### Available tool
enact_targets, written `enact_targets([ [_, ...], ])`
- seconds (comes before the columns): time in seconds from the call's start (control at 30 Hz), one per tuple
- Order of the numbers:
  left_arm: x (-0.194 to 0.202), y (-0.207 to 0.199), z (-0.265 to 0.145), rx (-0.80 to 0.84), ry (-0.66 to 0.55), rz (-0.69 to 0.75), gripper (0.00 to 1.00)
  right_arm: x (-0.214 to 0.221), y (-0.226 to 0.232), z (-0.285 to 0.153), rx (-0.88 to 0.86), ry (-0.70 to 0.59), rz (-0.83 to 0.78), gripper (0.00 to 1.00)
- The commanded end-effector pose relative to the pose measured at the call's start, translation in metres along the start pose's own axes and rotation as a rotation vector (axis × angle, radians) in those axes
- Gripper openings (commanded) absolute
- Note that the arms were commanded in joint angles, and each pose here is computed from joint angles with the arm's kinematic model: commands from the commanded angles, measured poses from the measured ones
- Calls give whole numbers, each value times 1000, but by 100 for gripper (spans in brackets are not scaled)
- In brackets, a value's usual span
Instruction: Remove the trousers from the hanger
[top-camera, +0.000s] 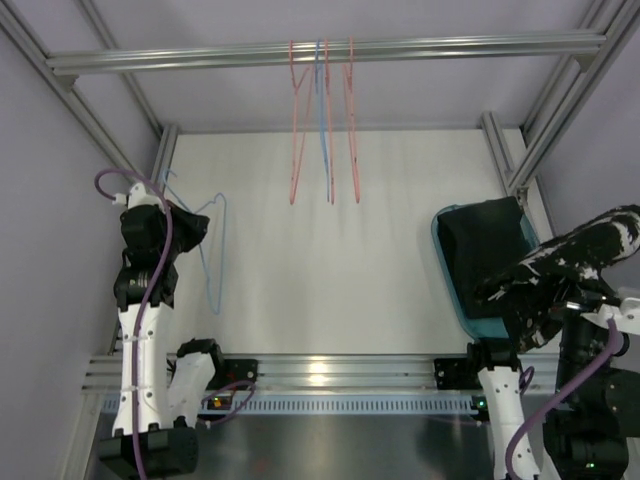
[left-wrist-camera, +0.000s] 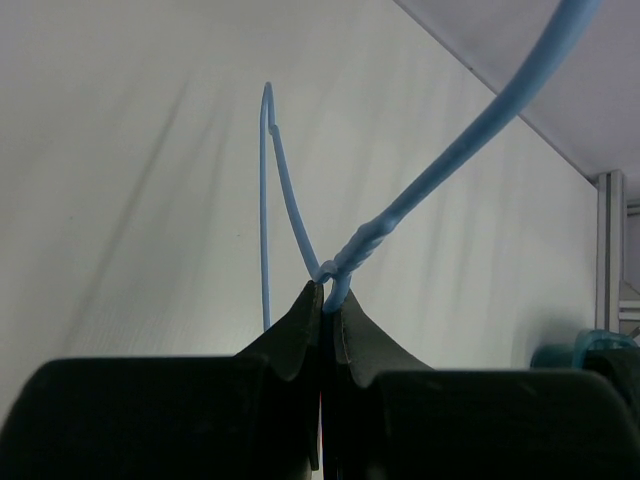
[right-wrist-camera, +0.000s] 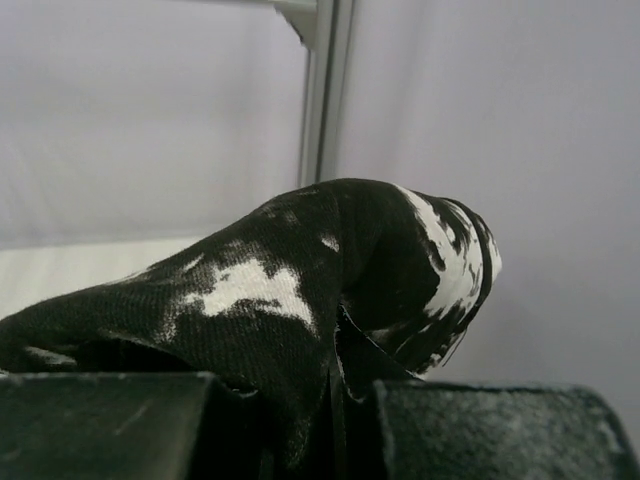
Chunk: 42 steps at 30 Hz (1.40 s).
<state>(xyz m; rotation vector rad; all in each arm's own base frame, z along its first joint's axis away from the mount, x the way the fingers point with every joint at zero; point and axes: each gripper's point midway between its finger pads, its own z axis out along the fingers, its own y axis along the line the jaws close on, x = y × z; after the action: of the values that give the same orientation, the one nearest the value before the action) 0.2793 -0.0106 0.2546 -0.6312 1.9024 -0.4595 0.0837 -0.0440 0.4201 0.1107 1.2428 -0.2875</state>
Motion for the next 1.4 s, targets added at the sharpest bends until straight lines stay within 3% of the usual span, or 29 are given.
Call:
enact_targets([
  [0.0, -31, -23, -12, 70, -113, 33, 0, 5, -20, -6, 99, 0, -104, 0],
  [0.17, -35, -26, -18, 79, -136, 52, 0, 54, -31, 4, 171, 155, -200, 0],
  [0.4, -37, -30, -25, 100, -152, 75, 0, 113, 3, 61, 42, 262, -253, 0],
  [0.87, -40, -80, -77, 358, -192, 321, 0, 249, 78, 179, -159, 538, -154, 0],
  [0.9, -40, -84, -80, 376, -193, 335, 0, 257, 82, 181, -172, 568, -141, 3],
  [0.93, -38, -87, -82, 399, -186, 359, 0, 257, 86, 187, -189, 577, -132, 14],
  [1.0, -40, -90, -83, 408, -193, 397, 0, 279, 91, 188, -206, 658, -132, 24],
  [1.03, -41, -91, -84, 414, -196, 412, 0, 280, 93, 190, -216, 668, -129, 39],
  [1.1, -45, -97, -87, 435, -205, 471, 0, 287, 95, 187, -226, 704, -124, 54],
  [1.2, -53, -102, -85, 442, -207, 533, 0, 278, 97, 180, -243, 709, -106, 86],
  [1.3, -65, -109, -81, 447, -213, 574, 0, 256, 97, 174, -253, 688, -87, 99],
  [1.37, -75, -117, -81, 457, -222, 588, 0, 236, 96, 173, -258, 656, -76, 99],
])
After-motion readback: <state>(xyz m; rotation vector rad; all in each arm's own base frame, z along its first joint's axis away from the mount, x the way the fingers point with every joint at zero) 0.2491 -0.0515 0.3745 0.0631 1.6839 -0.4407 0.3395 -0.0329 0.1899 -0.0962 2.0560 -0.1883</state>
